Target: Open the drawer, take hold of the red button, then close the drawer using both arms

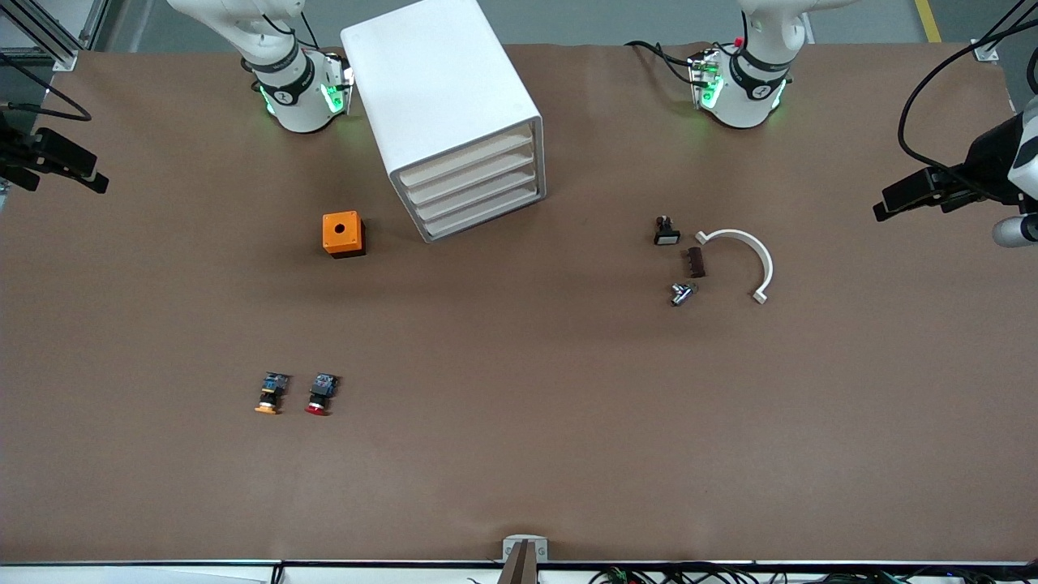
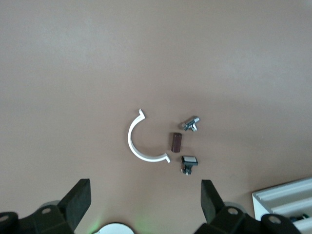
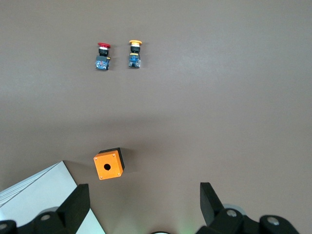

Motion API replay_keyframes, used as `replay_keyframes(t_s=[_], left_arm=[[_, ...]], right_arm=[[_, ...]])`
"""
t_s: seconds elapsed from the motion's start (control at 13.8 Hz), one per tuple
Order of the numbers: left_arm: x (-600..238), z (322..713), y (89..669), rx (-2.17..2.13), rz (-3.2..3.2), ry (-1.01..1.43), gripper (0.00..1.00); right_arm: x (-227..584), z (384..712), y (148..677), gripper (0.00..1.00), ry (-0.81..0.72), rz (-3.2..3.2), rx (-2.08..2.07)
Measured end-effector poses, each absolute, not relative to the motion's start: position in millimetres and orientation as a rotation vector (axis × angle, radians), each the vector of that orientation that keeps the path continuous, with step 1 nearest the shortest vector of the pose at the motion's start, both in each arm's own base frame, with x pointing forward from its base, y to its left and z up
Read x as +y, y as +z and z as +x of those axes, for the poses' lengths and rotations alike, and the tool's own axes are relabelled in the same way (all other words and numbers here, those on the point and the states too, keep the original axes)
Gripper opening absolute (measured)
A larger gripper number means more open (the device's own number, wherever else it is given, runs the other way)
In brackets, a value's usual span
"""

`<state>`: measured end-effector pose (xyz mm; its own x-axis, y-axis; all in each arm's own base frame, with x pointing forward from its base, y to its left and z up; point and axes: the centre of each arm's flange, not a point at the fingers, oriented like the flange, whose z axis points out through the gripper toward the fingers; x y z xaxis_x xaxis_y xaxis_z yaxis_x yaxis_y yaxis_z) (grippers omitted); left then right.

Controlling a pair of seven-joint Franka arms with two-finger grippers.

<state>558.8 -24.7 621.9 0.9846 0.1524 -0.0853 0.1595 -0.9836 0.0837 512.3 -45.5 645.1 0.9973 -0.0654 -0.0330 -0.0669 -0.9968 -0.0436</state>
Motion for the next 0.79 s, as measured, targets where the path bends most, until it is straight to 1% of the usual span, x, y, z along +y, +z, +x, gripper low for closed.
replay_keyframes(t_s=[0.43,0.79], left_arm=[[-16.6,562.0,599.5,0.200,3.075,-0.020,1.00],[-19.3,560.2,601.0,0.154,3.079,0.014,1.00]], right_arm=[[-46.3,513.0,643.7,1.00,0.044,-3.097,0.097],[-47.5,513.4,643.0,1.00,0.042,-3.114,0.092]])
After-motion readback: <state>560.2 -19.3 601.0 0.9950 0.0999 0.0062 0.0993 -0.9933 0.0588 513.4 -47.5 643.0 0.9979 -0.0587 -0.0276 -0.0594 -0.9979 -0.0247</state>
